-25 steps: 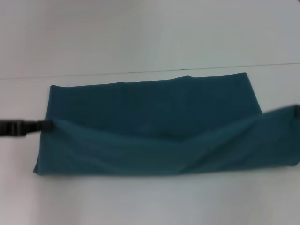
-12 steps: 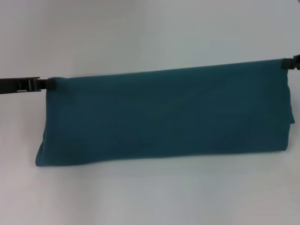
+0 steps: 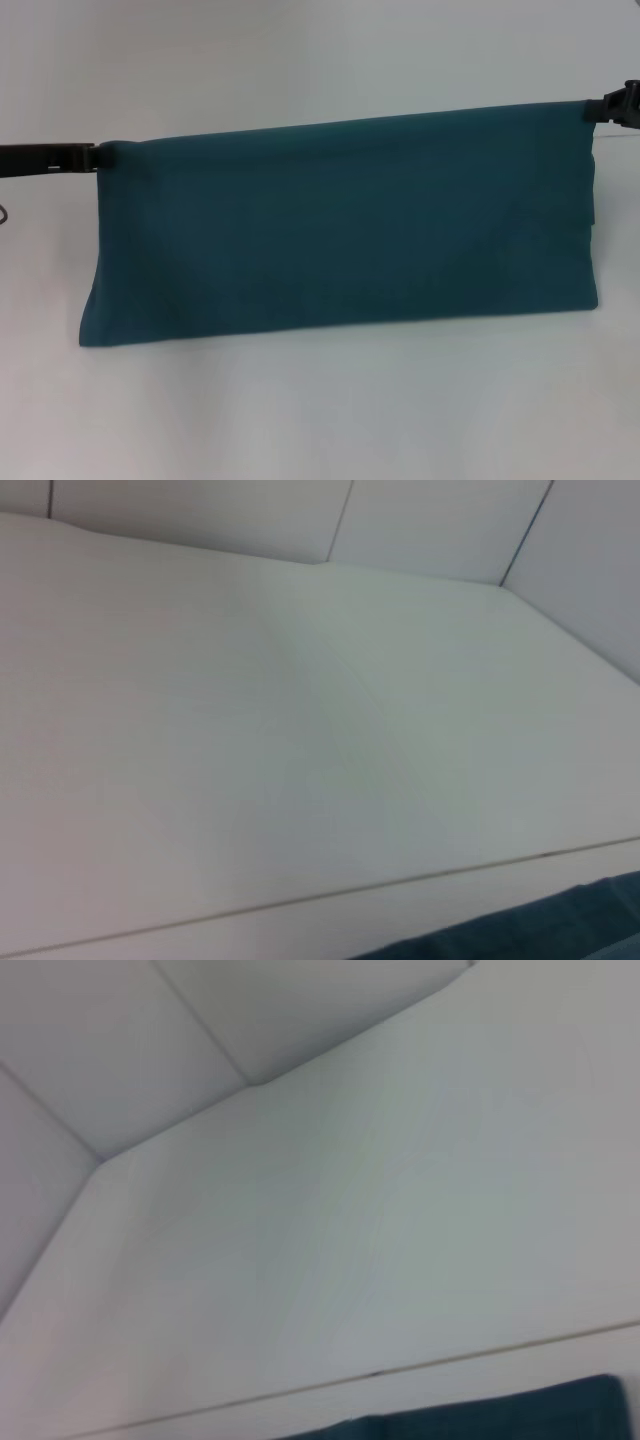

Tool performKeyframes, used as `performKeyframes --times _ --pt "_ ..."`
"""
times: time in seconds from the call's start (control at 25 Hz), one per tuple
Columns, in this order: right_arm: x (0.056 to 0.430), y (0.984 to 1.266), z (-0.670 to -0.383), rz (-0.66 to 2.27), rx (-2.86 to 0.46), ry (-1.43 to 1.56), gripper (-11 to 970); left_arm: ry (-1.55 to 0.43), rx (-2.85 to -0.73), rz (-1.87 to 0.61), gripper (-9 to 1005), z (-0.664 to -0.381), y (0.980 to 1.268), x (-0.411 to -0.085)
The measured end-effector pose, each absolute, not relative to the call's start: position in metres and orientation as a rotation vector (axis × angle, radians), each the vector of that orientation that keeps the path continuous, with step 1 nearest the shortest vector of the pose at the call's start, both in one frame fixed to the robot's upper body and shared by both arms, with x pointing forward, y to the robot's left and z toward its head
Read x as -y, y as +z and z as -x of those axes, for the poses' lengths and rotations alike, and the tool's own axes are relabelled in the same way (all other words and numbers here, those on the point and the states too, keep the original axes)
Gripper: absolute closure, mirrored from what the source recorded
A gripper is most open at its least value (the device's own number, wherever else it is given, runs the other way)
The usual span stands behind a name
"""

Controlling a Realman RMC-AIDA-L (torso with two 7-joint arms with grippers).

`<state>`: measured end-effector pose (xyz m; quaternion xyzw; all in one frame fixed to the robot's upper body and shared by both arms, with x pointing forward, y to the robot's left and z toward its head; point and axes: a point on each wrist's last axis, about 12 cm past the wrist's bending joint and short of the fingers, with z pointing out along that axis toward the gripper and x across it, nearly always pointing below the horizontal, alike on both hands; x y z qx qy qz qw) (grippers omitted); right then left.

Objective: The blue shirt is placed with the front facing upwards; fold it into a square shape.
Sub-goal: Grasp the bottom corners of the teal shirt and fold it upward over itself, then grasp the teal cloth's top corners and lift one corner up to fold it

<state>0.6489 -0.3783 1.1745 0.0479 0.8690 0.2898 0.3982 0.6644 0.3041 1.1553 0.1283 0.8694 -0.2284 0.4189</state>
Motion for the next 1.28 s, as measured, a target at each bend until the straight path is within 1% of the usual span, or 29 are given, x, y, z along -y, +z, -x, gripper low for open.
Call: performKeyframes --times 0.28,0.48,0.68,0.84,0.96,1.04,1.08,1.16,1.28 --pt "0.369 1.171 -0.663 -0.133 -2.177 0.678 887 -0.485 -2.156 -0.326 987 -0.676 1.149 -0.295" --pt "0.357 1.164 -0.677 -0.128 -2.168 0.593 884 -0.408 -2.128 -0.348 987 -0.682 1.142 -0.285" --pt "0.338 1.153 -0.695 -0.155 -2.113 0.455 880 -0.226 -2.045 -0.415 987 -0.684 1.130 -0.260" --pt "0.314 1.145 -0.700 -0.104 -2.113 0.405 877 -0.100 -2.014 -0.419 987 -0.684 1.121 -0.240" --pt "0.305 1.141 -0.701 -0.056 -2.113 0.354 875 -0.067 -2.008 -0.433 987 -0.684 1.119 -0.235" --pt "0.306 1.140 -0.700 -0.048 -2.114 0.326 728 -0.084 -2.013 -0.400 799 -0.683 1.119 -0.239" --pt "0.308 1.139 -0.699 -0.046 -2.114 0.316 655 -0.096 -2.019 -0.377 764 -0.681 1.118 -0.242" --pt "0.312 1.136 -0.695 -0.023 -2.108 0.289 556 -0.141 -2.035 -0.331 694 -0.677 1.117 -0.248" --pt "0.318 1.129 -0.682 0.007 -2.098 0.286 407 -0.289 -2.085 -0.221 590 -0.662 1.116 -0.268"
